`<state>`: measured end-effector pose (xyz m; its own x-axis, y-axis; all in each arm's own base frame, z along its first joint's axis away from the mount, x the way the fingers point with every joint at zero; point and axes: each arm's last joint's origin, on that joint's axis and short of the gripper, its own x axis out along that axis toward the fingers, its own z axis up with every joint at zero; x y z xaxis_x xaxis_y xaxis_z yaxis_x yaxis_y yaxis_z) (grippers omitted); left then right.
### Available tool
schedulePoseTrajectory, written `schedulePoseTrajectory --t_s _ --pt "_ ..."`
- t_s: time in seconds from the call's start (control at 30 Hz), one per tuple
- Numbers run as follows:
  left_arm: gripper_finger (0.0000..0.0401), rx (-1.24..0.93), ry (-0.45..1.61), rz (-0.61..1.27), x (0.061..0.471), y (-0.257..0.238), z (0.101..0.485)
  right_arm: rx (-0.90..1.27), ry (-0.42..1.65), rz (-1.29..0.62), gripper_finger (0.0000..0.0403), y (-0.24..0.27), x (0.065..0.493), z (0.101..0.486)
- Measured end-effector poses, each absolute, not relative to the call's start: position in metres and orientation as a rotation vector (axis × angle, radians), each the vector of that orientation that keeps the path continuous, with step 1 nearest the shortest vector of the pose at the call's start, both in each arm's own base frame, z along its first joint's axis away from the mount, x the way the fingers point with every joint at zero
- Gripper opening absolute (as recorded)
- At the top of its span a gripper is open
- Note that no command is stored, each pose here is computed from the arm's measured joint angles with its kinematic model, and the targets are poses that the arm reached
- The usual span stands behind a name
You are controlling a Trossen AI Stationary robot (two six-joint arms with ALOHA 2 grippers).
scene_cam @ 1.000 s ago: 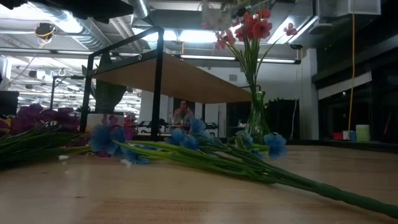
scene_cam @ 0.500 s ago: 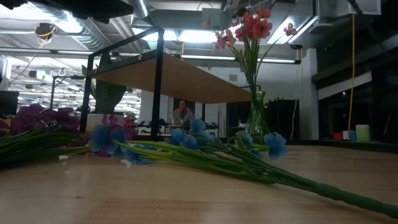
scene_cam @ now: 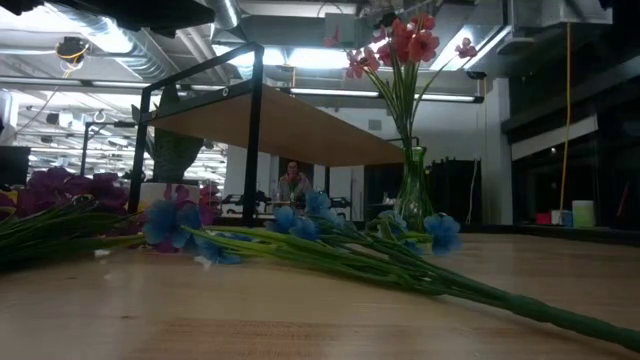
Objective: Pick and place flowers into a vace then onto a shelf
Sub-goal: Put the white flowers into the green vase
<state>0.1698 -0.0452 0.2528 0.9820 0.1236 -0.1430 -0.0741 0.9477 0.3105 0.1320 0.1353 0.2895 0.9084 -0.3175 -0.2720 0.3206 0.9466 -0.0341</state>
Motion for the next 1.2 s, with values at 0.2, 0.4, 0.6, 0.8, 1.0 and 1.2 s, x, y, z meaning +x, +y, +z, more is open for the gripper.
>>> schedulePoseTrajectory --t_s 0.2,0.4,0.6,0.8,1.0,1.2 --pt "0.0004 0.309 0.162 0.101 0.17 -0.045 0.253 -0.052 0.233 -0.143 0.0 0.129 0.128 0.318" --pt "0.0004 0.309 0.162 0.101 0.17 -0.045 0.253 -0.148 0.105 -0.177 0.0 0.116 0.128 0.314" --pt "0.0004 0.309 0.161 0.101 0.17 -0.045 0.253 -0.208 -0.148 -0.13 0.0 0.093 0.126 0.286" --pt "0.0004 0.309 0.162 0.101 0.17 -0.045 0.253 -0.27 -0.378 -0.132 0.0 0.069 0.114 0.248" --pt "0.0004 0.309 0.162 0.101 0.17 -0.045 0.253 -0.287 -0.514 -0.114 0.0 0.051 0.107 0.218" --pt "0.0004 0.309 0.162 0.101 0.17 -0.045 0.253 -0.282 -0.523 -0.148 0.0 0.041 0.115 0.22"
